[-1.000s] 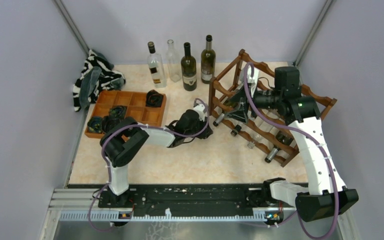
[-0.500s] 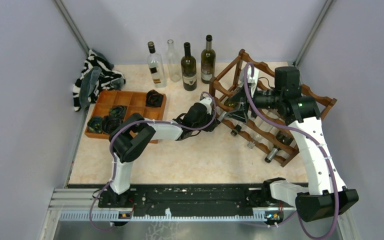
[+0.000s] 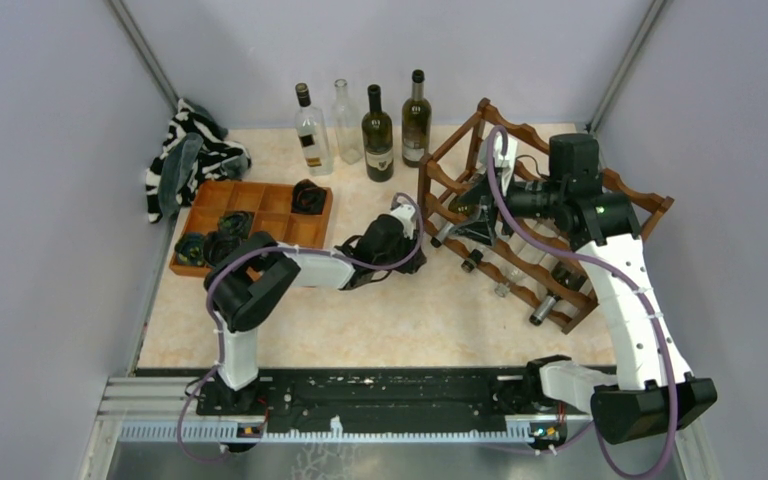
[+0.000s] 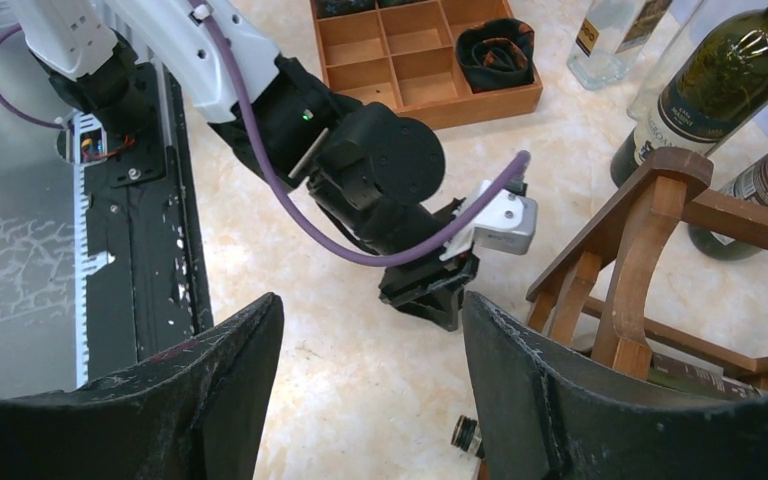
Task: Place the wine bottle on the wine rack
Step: Adjust the wine bottle in the wine rack.
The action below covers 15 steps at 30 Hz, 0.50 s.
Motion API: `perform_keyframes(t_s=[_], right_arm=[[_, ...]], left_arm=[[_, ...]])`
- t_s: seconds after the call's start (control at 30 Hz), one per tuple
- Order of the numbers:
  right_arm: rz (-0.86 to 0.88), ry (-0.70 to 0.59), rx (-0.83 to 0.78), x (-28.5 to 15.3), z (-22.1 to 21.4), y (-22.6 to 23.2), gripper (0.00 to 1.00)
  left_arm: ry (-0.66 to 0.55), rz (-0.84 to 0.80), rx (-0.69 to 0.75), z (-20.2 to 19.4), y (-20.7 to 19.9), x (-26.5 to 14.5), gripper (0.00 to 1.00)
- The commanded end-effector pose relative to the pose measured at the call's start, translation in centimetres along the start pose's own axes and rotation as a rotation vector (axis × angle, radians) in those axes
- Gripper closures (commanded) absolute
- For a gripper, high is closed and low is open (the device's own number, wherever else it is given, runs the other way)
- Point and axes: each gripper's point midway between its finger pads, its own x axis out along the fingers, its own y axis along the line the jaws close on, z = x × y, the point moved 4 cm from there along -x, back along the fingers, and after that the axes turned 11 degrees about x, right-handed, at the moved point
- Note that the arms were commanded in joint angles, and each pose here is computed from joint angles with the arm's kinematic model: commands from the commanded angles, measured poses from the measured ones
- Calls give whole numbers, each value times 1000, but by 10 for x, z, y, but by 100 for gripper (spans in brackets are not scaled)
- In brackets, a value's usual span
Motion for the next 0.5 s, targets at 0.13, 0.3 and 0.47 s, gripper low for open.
perform_keyframes(t_s=[0.13, 0.3, 0.47], right_arm=[[8, -25, -44, -4, 4, 6, 35], [3, -28, -50, -6, 6, 8, 35], [-2, -29, -56, -6, 5, 8, 35]], left_arm=[[-55, -91, 40, 5, -9, -48, 61], [-150, -102, 72, 23, -10, -82, 58], [-215, -62, 96, 30, -2, -112, 47]])
